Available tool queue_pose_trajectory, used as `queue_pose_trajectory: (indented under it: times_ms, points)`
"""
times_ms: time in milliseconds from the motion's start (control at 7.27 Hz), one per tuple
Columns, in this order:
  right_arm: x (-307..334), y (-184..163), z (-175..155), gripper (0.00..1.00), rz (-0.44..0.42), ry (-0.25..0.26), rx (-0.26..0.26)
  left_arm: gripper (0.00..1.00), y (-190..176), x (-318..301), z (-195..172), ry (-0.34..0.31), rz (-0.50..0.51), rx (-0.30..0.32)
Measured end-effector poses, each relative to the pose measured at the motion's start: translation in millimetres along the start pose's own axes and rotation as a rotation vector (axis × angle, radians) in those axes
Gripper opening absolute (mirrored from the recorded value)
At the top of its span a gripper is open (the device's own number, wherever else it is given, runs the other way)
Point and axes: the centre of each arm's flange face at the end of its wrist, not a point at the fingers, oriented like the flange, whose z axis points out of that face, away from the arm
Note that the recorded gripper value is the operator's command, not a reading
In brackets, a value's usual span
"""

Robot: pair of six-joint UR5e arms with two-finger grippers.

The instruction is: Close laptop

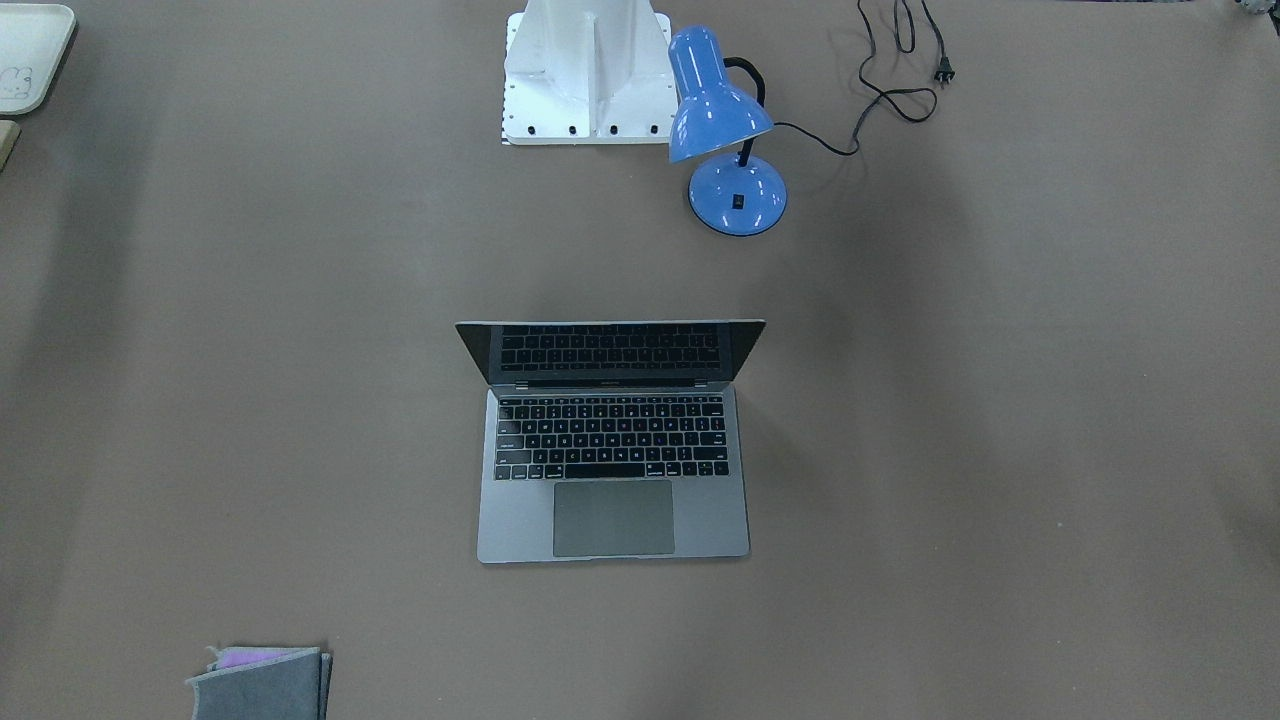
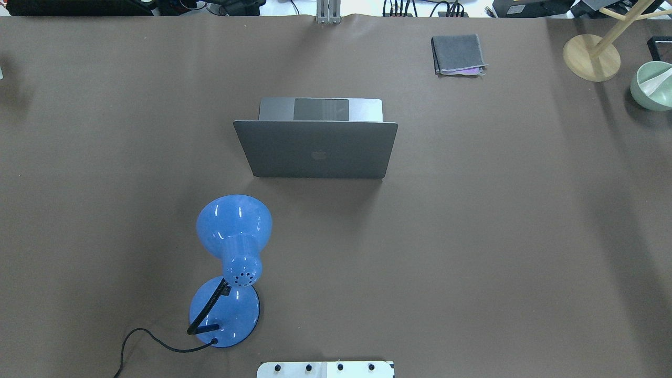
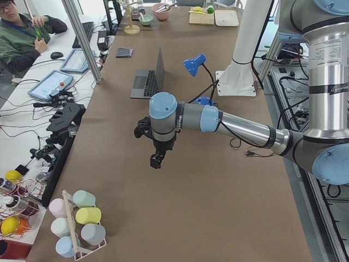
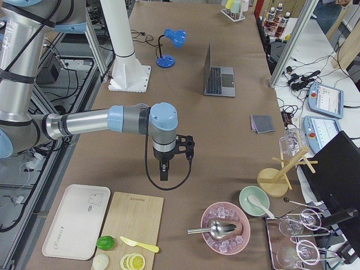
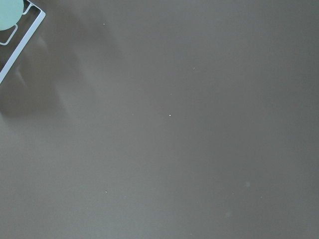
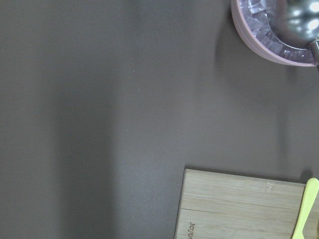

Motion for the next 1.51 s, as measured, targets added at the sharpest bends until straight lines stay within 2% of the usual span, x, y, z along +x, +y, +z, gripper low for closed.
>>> queue_pose_trajectory:
  times_ms: [413,550,826,1101,1514]
  points:
    - [-5.3,-5.6,-7.1,1.0,-0.013,0.004,0.018,0.99,4.1,6.4,-4.7,-0.004,0.007,0.007]
    - [-13.1,-9.4,-16.7,1.0,-0.028,0.008,0.04,0.99,1.6,7.3,-5.5,-0.004,0.012,0.009]
    - [-35.0,-23.0,-44.1,1.0,-0.088,0.02,0.116,0.99,-8.6,11.1,-11.8,-0.009,0.03,0.025]
    - [-46.1,-32.6,-57.0,1.0,-0.138,0.016,0.188,0.99,-35.8,18.2,-28.5,-0.023,0.067,0.066]
    - [-50.9,-32.9,-63.6,1.0,-0.128,-0.023,0.222,0.99,-64.7,17.6,-39.4,-0.064,0.169,0.167]
